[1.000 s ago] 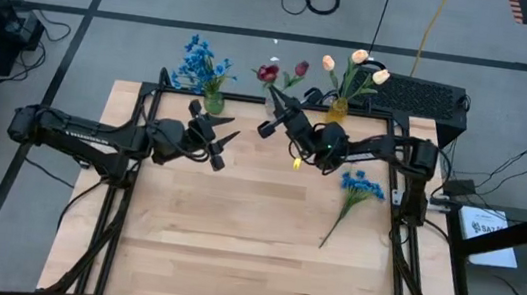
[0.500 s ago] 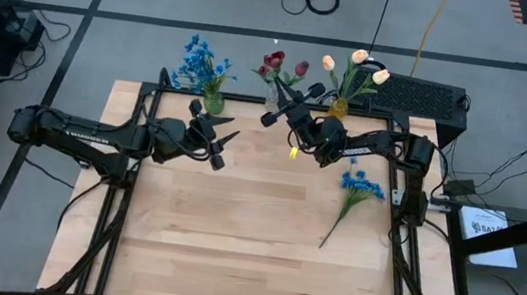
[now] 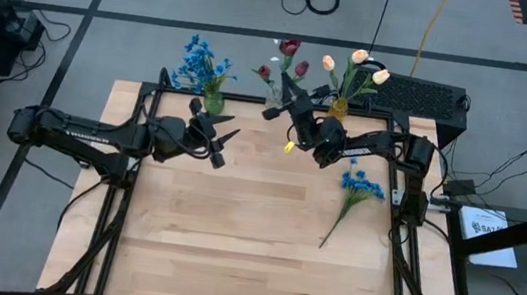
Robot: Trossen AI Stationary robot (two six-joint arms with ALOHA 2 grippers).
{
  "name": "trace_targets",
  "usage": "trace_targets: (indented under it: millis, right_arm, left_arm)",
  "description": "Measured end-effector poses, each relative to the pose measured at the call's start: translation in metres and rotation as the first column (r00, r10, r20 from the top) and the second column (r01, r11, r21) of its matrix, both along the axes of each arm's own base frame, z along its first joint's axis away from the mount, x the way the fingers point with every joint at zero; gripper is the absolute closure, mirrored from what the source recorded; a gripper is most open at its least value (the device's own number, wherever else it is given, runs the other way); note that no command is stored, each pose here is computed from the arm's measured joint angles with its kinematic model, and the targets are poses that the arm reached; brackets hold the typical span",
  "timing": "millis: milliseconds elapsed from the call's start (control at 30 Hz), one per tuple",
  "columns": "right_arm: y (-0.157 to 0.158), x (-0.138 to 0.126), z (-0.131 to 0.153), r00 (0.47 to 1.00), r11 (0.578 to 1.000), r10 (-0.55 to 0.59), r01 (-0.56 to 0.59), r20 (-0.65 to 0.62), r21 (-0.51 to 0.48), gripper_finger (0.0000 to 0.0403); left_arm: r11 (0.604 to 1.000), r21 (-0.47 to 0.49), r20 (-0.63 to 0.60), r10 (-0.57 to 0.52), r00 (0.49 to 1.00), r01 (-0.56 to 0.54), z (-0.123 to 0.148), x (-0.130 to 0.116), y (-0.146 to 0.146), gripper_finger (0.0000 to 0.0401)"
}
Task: Sort flowers into vase by color
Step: Put the red tulip into the transparent vase
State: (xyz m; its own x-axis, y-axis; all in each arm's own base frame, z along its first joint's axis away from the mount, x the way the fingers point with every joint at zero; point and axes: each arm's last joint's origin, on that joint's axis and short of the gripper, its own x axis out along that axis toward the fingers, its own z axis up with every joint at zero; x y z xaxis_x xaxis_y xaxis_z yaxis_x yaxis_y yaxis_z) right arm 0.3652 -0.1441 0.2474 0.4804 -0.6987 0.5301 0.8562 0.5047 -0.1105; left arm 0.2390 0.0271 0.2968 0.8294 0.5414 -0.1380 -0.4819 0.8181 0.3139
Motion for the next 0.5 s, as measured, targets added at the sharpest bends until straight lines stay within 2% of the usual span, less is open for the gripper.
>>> trace_targets:
  millis: [333, 500]
  right_arm:
    - [-0.01, -0.002, 0.006, 1.0, 0.999, -0.029, 0.029, 0.006, -0.015, 0.0403]
    - [-0.014, 0.003, -0.006, 1.0, 1.0, 0.005, -0.005, -0.024, 0.006, 0.0403]
  left_arm:
    - [0.999, -0.009, 0.021, -0.047, 0.999, 0.047, 0.002, 0.001, 0.004, 0.0225]
    - [0.999, -0.008, 0.028, -0.042, 0.999, 0.042, 0.002, 0.001, 0.006, 0.0225]
